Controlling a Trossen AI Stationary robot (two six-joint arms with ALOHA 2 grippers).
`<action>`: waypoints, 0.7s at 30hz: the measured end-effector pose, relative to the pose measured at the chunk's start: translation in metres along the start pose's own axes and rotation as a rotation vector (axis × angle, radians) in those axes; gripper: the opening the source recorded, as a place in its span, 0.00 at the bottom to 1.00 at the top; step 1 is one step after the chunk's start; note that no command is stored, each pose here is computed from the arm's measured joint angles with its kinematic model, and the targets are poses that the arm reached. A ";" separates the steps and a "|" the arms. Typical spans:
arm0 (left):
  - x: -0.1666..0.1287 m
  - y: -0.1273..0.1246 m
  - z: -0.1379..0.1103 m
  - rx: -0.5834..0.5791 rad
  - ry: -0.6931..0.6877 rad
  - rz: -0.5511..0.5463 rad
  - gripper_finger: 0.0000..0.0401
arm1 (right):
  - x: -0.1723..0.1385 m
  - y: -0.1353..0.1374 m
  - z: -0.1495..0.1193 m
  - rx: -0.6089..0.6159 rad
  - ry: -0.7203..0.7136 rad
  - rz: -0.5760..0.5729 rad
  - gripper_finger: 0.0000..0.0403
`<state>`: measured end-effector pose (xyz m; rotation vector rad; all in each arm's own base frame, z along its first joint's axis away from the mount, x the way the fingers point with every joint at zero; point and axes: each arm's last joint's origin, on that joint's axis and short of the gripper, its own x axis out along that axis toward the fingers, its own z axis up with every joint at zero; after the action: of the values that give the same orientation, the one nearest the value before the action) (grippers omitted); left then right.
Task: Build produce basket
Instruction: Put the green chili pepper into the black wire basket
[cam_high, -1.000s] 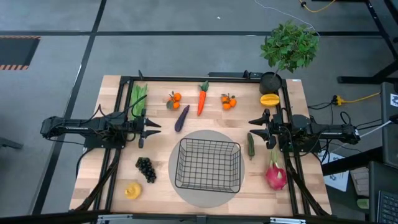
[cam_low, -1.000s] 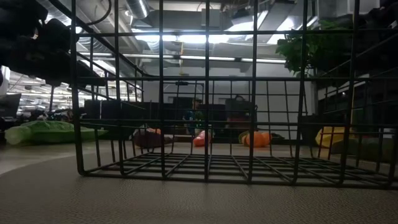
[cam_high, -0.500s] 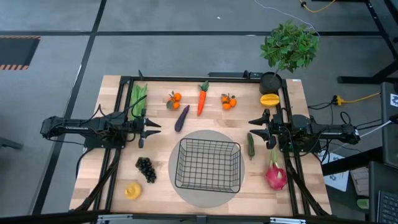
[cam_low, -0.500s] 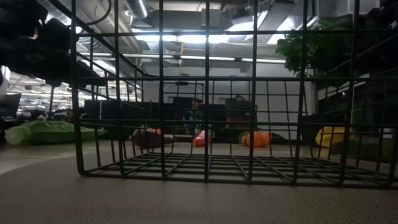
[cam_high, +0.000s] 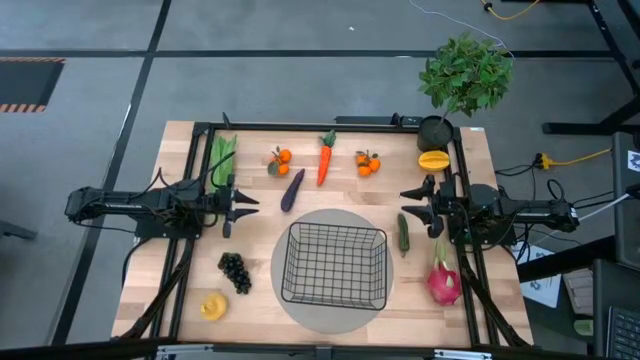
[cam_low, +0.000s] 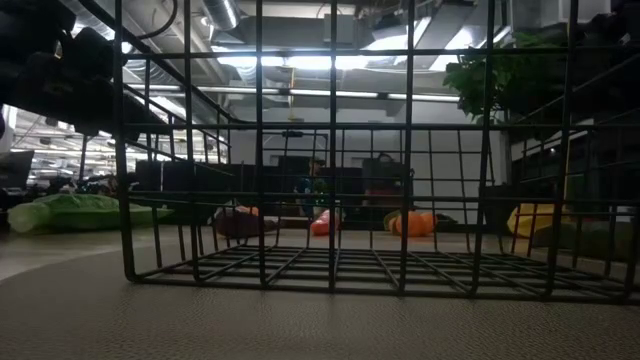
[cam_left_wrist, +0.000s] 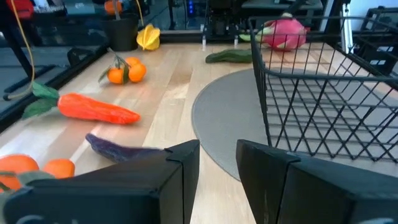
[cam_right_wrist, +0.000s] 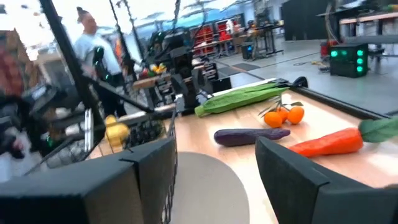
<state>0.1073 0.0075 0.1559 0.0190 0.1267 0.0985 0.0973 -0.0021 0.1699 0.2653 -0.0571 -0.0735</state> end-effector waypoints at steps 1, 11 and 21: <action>0.000 0.000 0.000 0.001 0.000 0.000 0.24 | 0.000 0.000 0.000 0.021 -0.004 -0.010 0.55; 0.000 0.001 0.004 -0.020 -0.045 0.027 0.24 | 0.000 0.000 -0.001 0.101 0.016 0.016 0.55; 0.000 0.001 0.006 -0.022 -0.058 0.023 0.24 | 0.000 0.001 -0.001 0.204 0.024 0.026 0.55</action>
<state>0.1078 0.0081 0.1615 0.0014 0.0675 0.1224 0.0976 -0.0011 0.1687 0.4688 -0.0444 -0.0381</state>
